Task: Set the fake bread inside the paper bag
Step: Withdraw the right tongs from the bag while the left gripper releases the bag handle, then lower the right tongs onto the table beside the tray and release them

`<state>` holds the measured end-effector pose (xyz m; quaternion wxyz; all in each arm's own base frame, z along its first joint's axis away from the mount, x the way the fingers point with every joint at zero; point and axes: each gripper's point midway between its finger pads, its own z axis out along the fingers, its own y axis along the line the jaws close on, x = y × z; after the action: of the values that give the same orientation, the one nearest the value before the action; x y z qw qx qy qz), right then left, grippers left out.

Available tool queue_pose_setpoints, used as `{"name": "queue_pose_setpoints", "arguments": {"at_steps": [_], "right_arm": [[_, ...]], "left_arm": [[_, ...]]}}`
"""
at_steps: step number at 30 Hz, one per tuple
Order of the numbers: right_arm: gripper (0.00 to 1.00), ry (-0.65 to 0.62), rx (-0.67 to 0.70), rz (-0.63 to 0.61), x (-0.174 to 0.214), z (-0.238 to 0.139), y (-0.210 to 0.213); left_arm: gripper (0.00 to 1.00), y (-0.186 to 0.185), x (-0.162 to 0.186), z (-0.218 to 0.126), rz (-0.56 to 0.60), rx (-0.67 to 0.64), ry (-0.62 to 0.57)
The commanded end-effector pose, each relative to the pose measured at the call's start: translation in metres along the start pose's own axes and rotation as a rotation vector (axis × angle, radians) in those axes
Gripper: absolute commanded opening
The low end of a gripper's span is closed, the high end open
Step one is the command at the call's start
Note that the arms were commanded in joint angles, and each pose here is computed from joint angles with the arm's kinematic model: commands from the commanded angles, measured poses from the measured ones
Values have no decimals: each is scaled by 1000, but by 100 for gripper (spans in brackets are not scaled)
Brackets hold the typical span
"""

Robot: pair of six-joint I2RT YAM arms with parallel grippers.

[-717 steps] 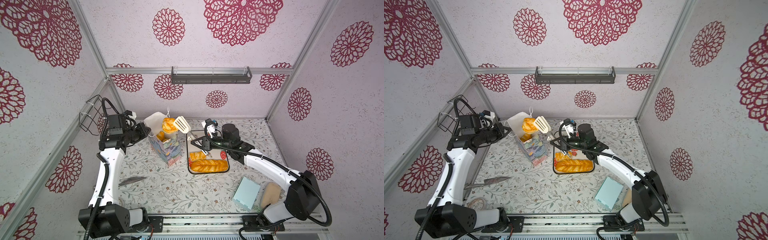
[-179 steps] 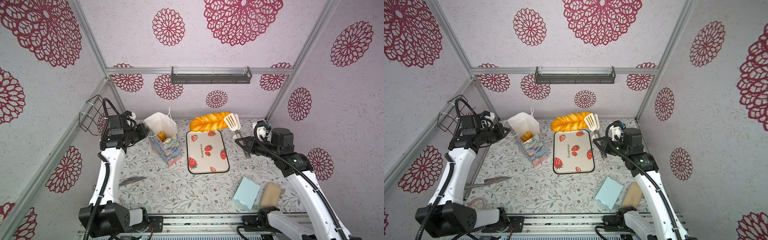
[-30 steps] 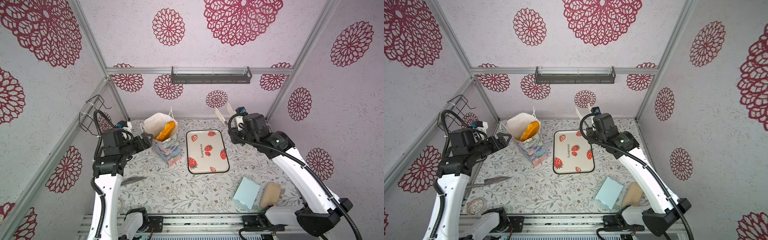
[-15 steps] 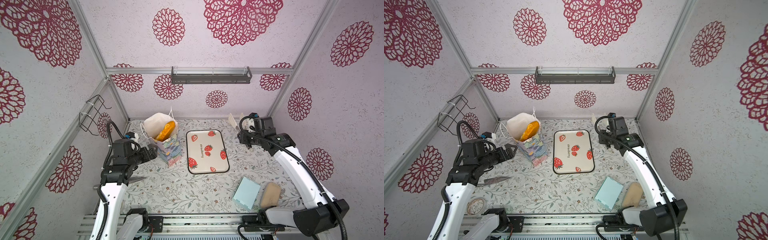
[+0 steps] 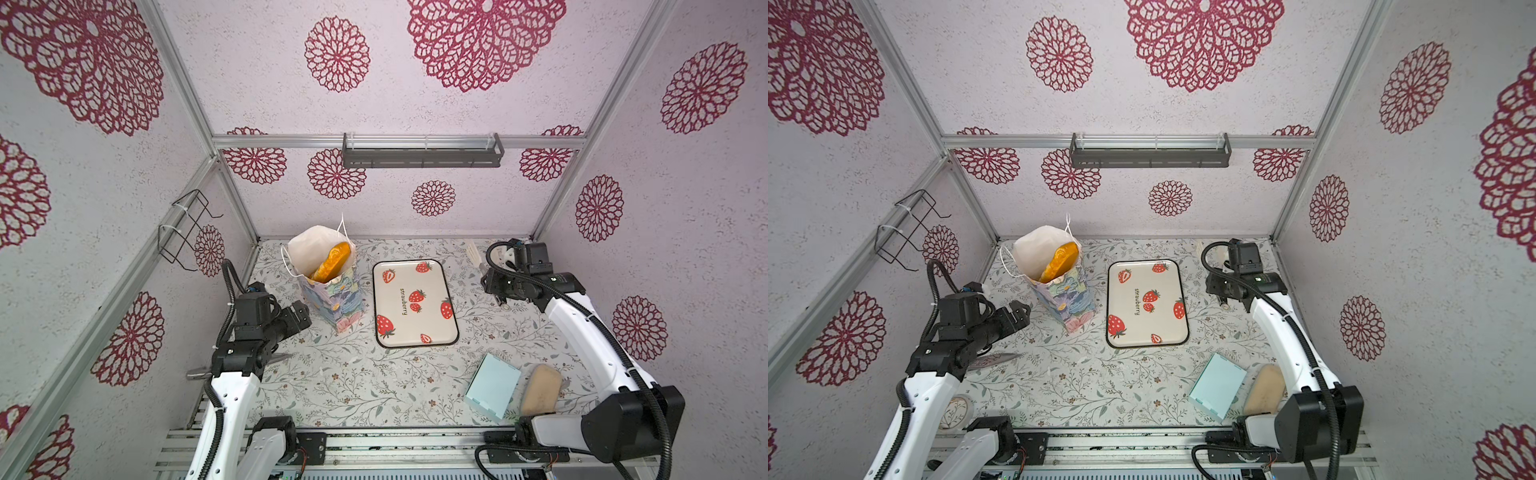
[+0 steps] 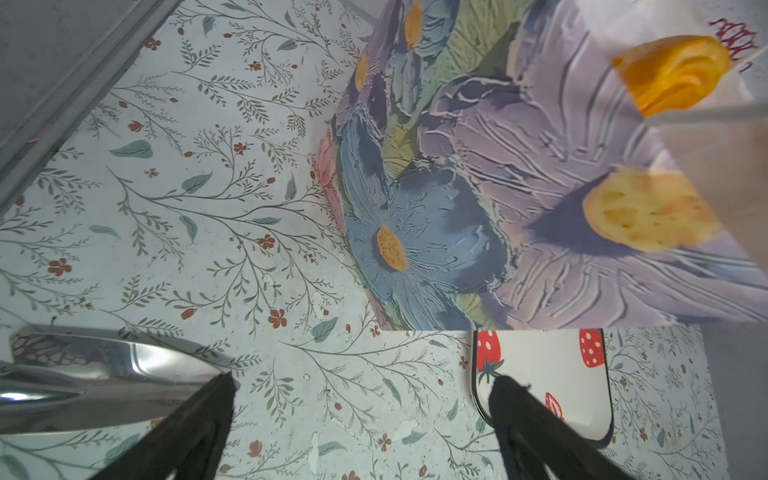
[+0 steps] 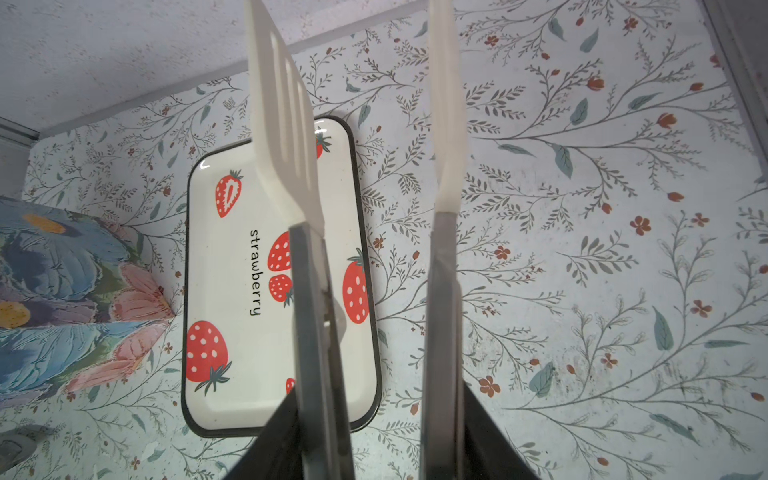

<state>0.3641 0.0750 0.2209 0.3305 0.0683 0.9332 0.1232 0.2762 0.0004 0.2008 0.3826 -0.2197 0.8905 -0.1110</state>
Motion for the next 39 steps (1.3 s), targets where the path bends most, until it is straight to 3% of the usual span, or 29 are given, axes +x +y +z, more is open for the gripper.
{"name": "queue_pose_setpoints", "arguments": {"at_steps": [1, 26, 39], "right_arm": [[49, -46, -11, 24, -13, 9, 0], [49, 116, 83, 37, 9, 111, -34], [51, 192, 146, 40, 21, 155, -49]], "left_arm": [[98, 16, -10, 4, -71, -99, -48], [97, 28, -17, 14, 21, -148, -114], [97, 18, -10, 17, 26, -51, -151]]}}
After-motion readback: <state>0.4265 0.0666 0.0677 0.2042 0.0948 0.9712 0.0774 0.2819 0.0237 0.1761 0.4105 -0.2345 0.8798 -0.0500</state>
